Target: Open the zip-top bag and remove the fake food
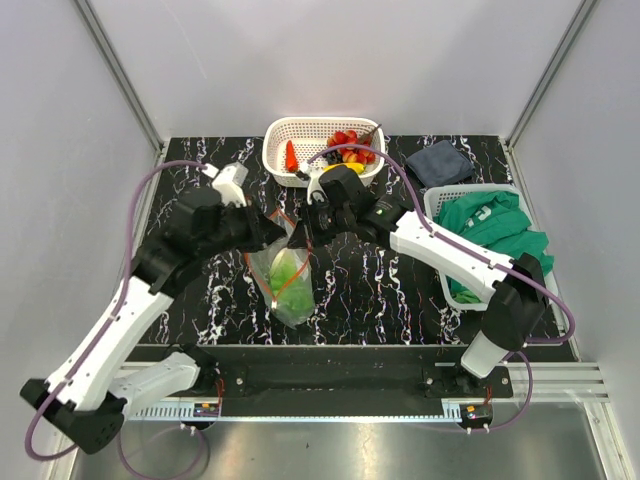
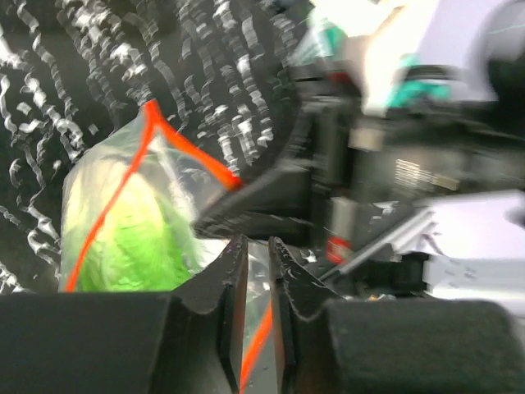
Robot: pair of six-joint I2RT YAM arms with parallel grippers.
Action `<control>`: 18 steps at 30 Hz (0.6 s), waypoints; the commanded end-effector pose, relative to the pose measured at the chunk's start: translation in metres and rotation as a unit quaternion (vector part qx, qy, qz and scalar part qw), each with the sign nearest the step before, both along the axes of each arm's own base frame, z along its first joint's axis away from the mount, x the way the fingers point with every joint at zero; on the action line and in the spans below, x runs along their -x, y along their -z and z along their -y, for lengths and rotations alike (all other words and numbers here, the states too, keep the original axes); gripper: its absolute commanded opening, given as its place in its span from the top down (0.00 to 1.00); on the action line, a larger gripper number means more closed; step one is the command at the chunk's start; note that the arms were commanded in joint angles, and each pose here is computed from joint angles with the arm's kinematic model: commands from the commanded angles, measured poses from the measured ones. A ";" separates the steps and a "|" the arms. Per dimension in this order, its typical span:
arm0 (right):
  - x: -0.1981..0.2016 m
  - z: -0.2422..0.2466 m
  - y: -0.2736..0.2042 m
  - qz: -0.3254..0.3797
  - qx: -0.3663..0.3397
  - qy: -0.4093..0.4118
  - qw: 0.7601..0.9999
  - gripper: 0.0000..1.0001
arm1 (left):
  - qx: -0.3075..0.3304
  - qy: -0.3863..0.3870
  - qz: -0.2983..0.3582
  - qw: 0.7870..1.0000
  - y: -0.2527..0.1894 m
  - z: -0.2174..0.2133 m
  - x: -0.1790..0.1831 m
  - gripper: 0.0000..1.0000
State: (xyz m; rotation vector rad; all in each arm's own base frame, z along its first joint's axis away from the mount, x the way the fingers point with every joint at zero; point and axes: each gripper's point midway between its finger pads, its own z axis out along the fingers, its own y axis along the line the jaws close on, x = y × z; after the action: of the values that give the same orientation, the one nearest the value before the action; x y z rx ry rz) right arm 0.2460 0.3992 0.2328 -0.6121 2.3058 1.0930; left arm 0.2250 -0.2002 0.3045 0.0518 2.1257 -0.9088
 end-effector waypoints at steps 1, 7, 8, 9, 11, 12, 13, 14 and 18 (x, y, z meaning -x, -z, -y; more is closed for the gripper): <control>-0.003 -0.009 -0.034 0.024 -0.034 0.008 0.999 1.00 | -0.031 -0.049 0.009 0.998 0.016 -0.001 -0.024 0.82; -0.005 -0.007 -0.024 0.020 -0.023 0.017 0.999 1.00 | -0.096 -0.060 -0.032 0.993 0.071 -0.003 -0.029 0.86; -0.005 -0.007 -0.022 0.019 -0.021 0.017 0.999 1.00 | -0.100 -0.060 -0.035 0.993 0.075 -0.003 -0.029 0.86; -0.003 -0.007 -0.023 0.018 -0.022 0.016 0.999 1.00 | -0.101 -0.064 -0.041 0.992 0.081 -0.005 -0.026 0.87; -0.002 -0.004 -0.021 0.017 -0.019 0.016 1.000 1.00 | -0.087 -0.066 -0.024 0.994 0.076 -0.005 -0.025 0.85; -0.003 -0.003 -0.021 0.020 -0.018 0.020 0.999 1.00 | -0.075 -0.059 -0.007 0.995 0.070 -0.007 -0.020 0.79; -0.002 -0.002 -0.020 0.024 -0.016 0.019 0.999 1.00 | -0.058 -0.038 0.004 0.998 0.062 -0.001 -0.014 0.67; -0.003 0.000 -0.020 0.027 -0.014 0.020 0.999 1.00 | -0.044 -0.028 0.022 0.998 0.051 0.002 -0.012 0.64; -0.002 0.000 -0.018 0.031 -0.011 0.011 0.999 1.00 | -0.026 0.000 0.065 0.998 0.014 0.000 0.002 0.47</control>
State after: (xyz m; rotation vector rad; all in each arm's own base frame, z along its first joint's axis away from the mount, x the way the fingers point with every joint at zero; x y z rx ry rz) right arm 0.2486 0.3975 0.2305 -0.5776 2.3199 1.0568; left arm 0.2257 -0.1907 0.2228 0.0390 2.2505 -0.7026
